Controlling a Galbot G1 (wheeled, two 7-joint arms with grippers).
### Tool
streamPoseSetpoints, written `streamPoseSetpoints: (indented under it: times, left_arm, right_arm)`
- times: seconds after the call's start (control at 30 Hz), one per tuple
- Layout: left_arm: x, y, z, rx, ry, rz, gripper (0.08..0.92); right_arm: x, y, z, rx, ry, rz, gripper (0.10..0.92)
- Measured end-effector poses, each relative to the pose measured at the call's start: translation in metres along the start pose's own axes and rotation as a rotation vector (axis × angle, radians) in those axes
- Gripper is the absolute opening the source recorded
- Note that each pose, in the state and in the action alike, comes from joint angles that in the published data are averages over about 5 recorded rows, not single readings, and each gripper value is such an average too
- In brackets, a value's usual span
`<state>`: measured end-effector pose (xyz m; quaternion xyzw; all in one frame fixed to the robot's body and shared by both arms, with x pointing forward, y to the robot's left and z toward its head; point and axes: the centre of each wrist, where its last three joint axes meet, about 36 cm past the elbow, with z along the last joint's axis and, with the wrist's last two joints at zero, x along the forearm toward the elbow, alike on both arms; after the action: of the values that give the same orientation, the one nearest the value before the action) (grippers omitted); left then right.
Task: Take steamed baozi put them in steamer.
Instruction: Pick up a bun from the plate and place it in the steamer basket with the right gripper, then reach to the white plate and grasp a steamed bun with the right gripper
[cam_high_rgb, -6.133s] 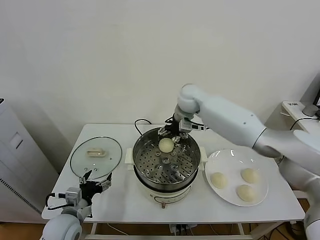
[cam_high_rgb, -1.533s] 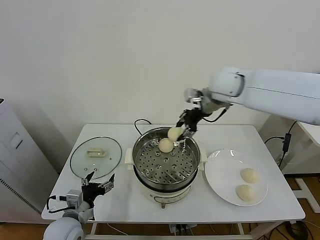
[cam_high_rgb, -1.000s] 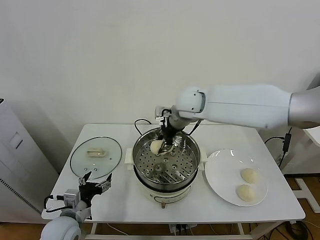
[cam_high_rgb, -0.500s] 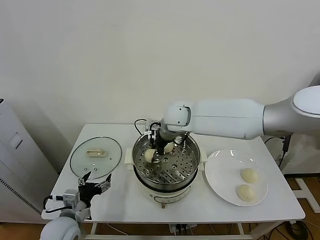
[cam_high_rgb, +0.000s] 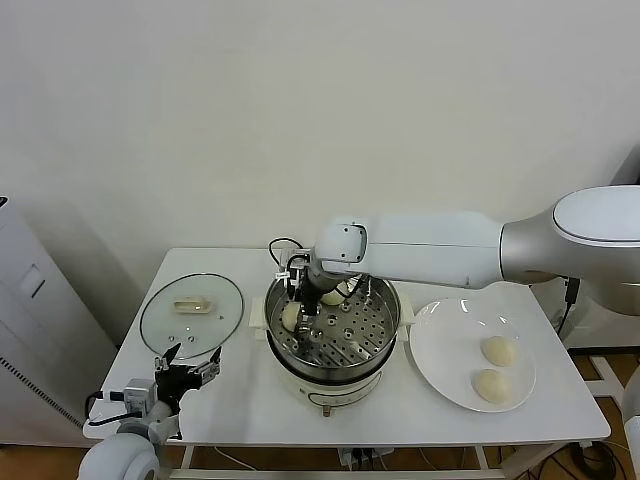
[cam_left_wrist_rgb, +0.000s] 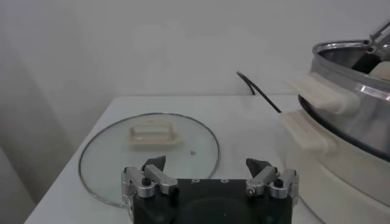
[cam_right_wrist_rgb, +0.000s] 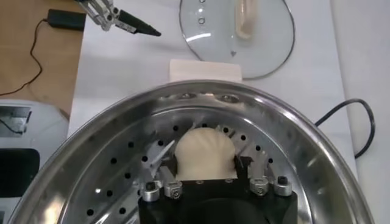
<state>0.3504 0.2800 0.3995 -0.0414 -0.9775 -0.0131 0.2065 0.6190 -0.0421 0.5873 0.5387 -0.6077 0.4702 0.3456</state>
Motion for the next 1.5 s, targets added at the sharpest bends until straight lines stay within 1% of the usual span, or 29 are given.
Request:
streamPoseSetpoints:
  times: [0.1,0.27,0.4,0.6,0.83,0.97,1.1,1.5]
  left_arm:
    - [0.0,0.001,-0.001,0.0,-0.003,-0.001,0.823]
    - [0.003,0.003,-0.003,-0.002,-0.005,-0.004,0.823]
    - [0.005,0.004,-0.003,-0.003,-0.006,-0.005,0.823]
    - [0.007,0.004,-0.005,-0.008,-0.008,-0.002,0.823]
    - [0.008,0.003,-0.007,-0.01,-0.012,0.001,0.823]
    - [0.008,0.003,-0.007,-0.01,-0.012,0.002,0.823]
    - [0.008,0.003,-0.006,-0.008,-0.011,0.001,0.823]
    - [0.007,0.003,-0.006,-0.002,-0.01,-0.004,0.823]
  right_arm:
    - [0.01,-0.004,0.002,-0.007,-0.005,-0.001,0.817]
    - [0.043,-0.016,0.018,-0.014,-0.004,0.006,0.822]
    - [0.079,-0.029,0.044,-0.022,0.007,0.007,0.823]
    - [0.129,-0.041,0.105,-0.035,0.038,-0.008,0.823]
    - [0.161,-0.034,0.193,-0.052,0.076,-0.05,0.823]
    - [0.168,-0.023,0.236,-0.052,0.09,-0.076,0.823]
    - [0.164,-0.013,0.27,-0.044,0.107,-0.108,0.823]
    - [0.123,0.004,0.338,-0.005,0.162,-0.197,0.823]
